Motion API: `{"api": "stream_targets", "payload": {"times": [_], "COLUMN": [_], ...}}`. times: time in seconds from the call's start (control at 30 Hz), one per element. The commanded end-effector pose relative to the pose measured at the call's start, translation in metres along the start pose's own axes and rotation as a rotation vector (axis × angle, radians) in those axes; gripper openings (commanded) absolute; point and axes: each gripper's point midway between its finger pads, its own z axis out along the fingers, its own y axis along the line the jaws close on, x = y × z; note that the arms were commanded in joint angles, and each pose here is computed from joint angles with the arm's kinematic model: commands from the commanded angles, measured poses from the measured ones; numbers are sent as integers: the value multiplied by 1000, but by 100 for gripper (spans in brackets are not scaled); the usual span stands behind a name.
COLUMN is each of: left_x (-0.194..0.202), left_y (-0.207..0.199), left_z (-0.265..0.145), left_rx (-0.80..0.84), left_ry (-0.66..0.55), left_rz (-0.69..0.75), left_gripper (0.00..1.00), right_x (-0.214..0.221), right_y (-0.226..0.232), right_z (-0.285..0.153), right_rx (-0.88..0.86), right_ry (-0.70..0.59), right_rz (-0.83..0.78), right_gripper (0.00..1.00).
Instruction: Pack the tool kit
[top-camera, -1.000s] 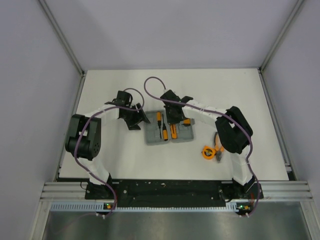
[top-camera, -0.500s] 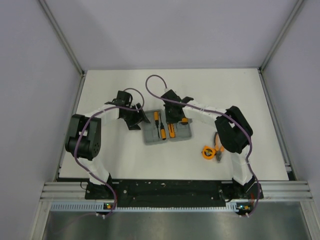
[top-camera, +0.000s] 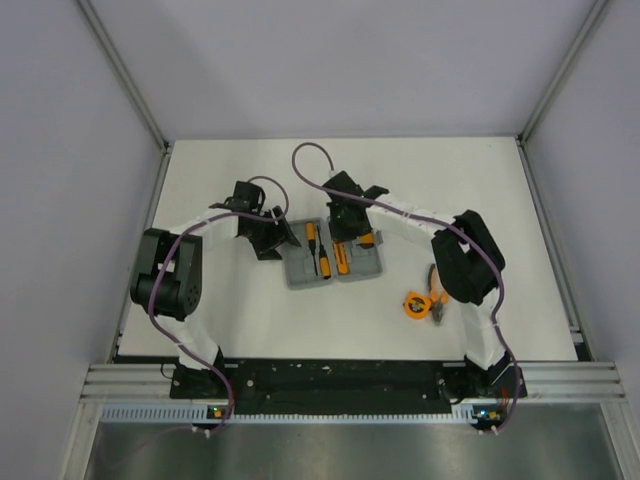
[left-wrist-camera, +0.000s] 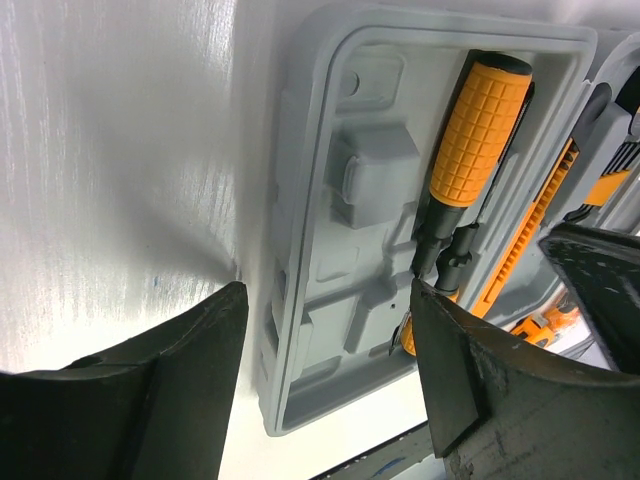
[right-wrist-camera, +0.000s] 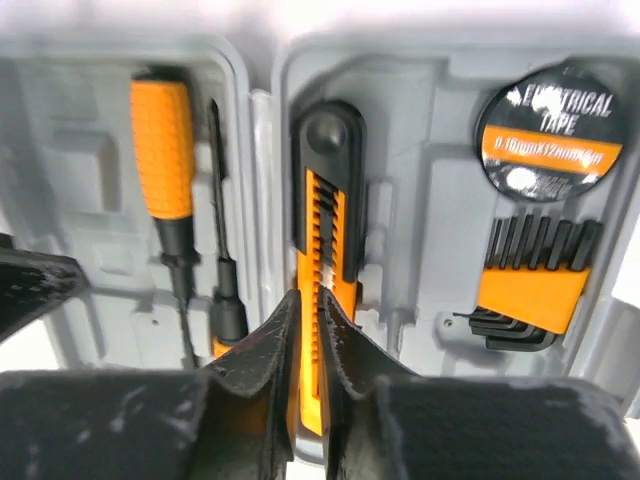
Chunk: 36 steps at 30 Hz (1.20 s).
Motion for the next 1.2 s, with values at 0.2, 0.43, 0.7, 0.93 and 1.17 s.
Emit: {"api": "stream_targets", "payload": {"times": [0.2, 0.43, 0.7, 0.93, 1.17], "left_x": [-13, -12, -10, -11, -9], "left_y": [-10, -9, -7, -7, -5], "left_z": [-7, -5, -3, -4, -3], "left_rx": [19, 20, 17, 14, 9], "left_ry": [-31, -23, -16, -19, -16], "left_rz": [4, 3, 0, 2, 0], "left_gripper": [70, 70, 70, 70, 70], "right_x": [-32, 16, 28, -1, -23], "right_y": [10, -5, -8, 1, 16], "right_z": [-38, -33, -24, -39, -42], "right_rx": [-57, 2, 39, 44, 12], "right_ry": [-80, -8, -8, -110, -160], "right_rz": [-41, -108, -132, -138, -163], "right_gripper": [18, 11, 10, 11, 11]}}
